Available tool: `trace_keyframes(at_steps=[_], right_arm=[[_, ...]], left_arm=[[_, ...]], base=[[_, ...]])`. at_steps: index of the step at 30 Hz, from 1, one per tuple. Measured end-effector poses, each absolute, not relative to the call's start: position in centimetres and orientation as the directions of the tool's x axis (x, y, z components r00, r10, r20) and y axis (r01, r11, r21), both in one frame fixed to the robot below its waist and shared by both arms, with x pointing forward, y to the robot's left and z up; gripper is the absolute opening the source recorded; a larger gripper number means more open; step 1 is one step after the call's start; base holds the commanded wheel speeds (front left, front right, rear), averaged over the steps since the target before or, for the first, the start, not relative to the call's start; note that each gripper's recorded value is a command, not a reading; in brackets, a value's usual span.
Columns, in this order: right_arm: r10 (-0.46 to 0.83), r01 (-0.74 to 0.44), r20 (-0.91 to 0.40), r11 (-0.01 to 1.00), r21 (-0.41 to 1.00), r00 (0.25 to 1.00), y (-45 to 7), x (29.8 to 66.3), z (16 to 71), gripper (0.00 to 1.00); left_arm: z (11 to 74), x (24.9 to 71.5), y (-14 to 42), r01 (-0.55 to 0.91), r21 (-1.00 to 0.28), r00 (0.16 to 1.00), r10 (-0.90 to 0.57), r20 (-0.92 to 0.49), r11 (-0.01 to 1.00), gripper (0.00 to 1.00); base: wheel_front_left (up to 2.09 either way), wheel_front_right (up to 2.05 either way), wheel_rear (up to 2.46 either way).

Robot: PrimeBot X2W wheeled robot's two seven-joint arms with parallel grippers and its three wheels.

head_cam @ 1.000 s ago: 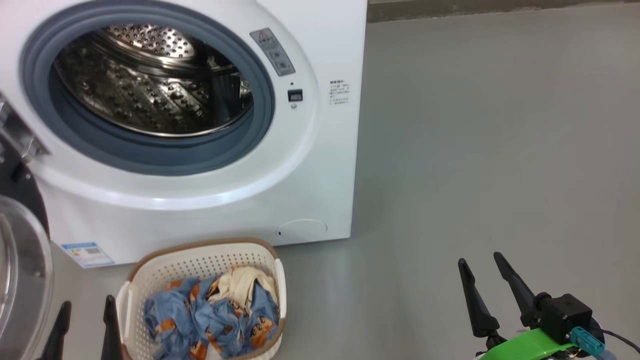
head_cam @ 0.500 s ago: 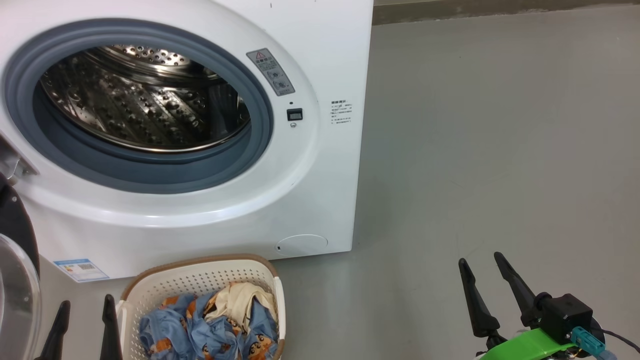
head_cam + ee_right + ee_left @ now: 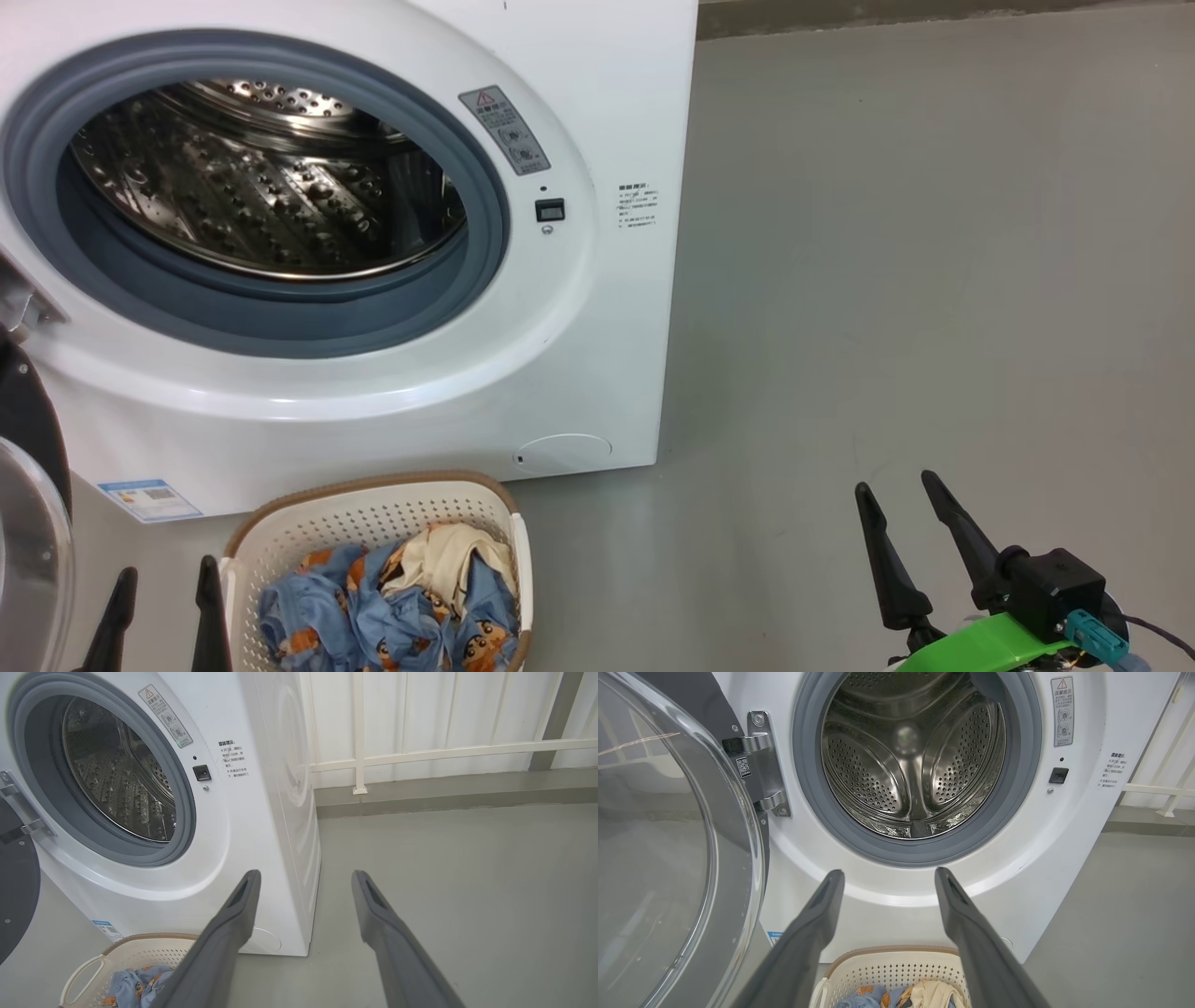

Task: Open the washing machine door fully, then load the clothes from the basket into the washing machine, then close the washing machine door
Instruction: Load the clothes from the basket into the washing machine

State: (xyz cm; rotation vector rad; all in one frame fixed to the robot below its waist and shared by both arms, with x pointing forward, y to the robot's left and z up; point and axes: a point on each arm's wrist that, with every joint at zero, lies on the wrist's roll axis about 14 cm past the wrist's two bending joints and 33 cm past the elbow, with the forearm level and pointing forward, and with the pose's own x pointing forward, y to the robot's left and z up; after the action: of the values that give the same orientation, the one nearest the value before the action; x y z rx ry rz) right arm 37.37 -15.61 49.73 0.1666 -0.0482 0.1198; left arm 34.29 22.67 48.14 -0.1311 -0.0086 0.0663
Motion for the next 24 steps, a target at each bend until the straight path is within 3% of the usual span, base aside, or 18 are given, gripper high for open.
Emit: trace_keyframes(at_steps=[24], right_arm=[[0.111,-0.097,-0.053,0.973,0.209,0.992,-15.6,39.5,45.6,1.0]], left_arm=[[40.3,37.0,19.6,0.036,-0.179,0.969,-0.079,-0.236,0.983,1.0]], base=[[0.0,0.0,0.0]])
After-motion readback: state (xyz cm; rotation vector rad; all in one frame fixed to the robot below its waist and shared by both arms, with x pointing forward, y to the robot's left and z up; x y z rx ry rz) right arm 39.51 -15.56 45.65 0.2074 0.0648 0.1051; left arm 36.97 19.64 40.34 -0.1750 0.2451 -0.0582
